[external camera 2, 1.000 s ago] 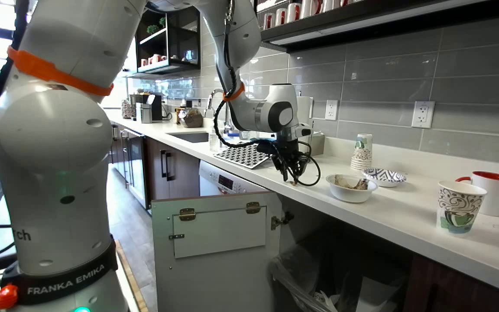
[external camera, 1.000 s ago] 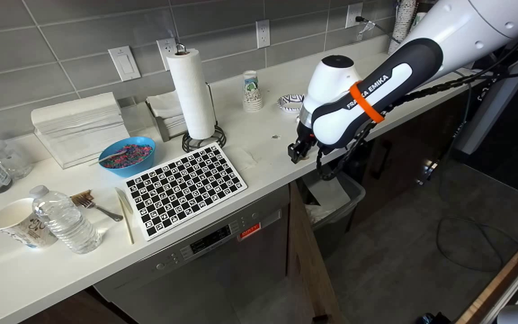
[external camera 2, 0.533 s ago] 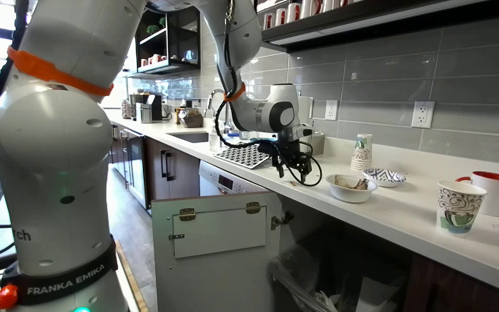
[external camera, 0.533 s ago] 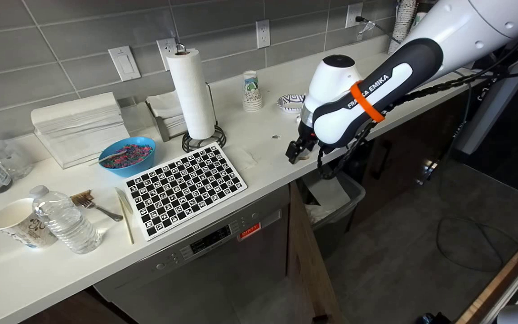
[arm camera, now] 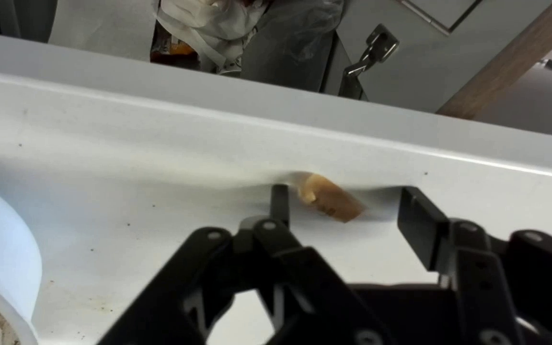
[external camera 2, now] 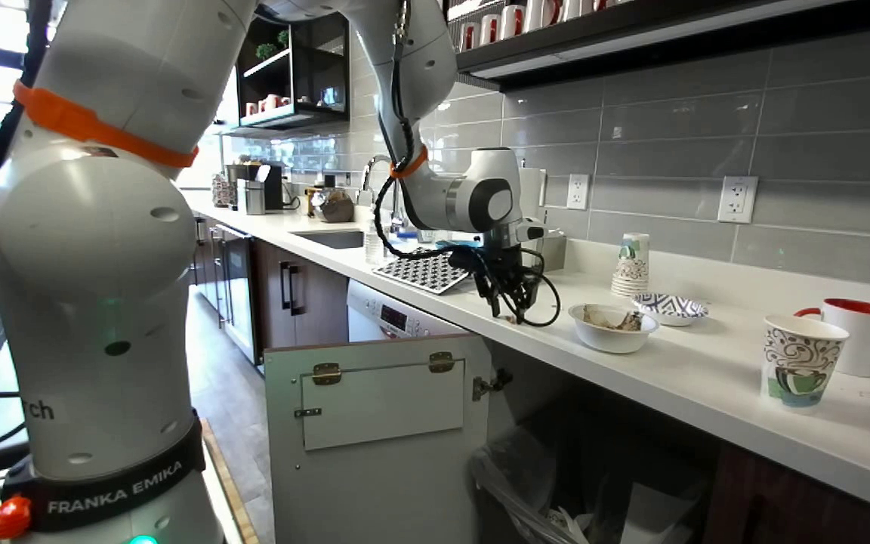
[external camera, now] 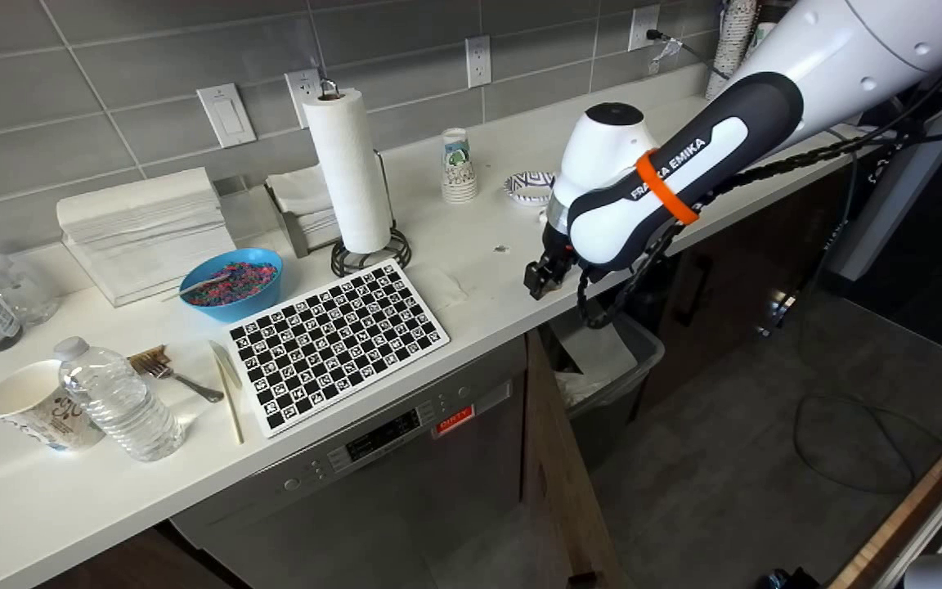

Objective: Pick up one object from the countertop and put it inside the grey bin.

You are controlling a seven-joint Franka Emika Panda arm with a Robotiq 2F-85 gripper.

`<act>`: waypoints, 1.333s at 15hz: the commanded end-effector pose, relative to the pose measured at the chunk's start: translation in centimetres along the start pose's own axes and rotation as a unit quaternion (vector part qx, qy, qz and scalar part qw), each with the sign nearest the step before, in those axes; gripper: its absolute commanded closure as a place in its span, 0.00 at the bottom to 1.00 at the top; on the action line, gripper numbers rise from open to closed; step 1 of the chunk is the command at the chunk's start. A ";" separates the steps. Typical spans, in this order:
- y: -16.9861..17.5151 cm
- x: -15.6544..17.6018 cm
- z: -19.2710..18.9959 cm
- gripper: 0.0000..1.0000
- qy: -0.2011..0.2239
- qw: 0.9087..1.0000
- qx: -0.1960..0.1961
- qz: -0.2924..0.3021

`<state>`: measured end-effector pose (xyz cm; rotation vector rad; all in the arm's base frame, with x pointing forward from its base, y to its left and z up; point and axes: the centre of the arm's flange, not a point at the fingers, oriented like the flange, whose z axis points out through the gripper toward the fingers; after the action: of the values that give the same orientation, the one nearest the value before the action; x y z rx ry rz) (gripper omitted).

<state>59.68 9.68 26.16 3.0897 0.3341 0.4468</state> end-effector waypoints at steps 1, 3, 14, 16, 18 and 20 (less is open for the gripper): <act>-0.2 0.2 0.2 0.69 -0.015 1.000 0.003 0.000; -0.5 0.2 0.1 0.86 -0.015 1.000 0.005 -0.001; -1.0 0.1 -0.8 1.00 -0.003 1.000 0.007 -0.003; -1.3 0.0 -1.7 1.00 0.005 1.000 0.003 -0.008; -1.6 0.0 -2.6 1.00 0.013 1.000 -0.002 -0.013; -1.7 0.1 -3.4 1.00 0.019 1.000 -0.007 -0.016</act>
<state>59.54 11.10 28.14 3.0845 0.3736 0.4947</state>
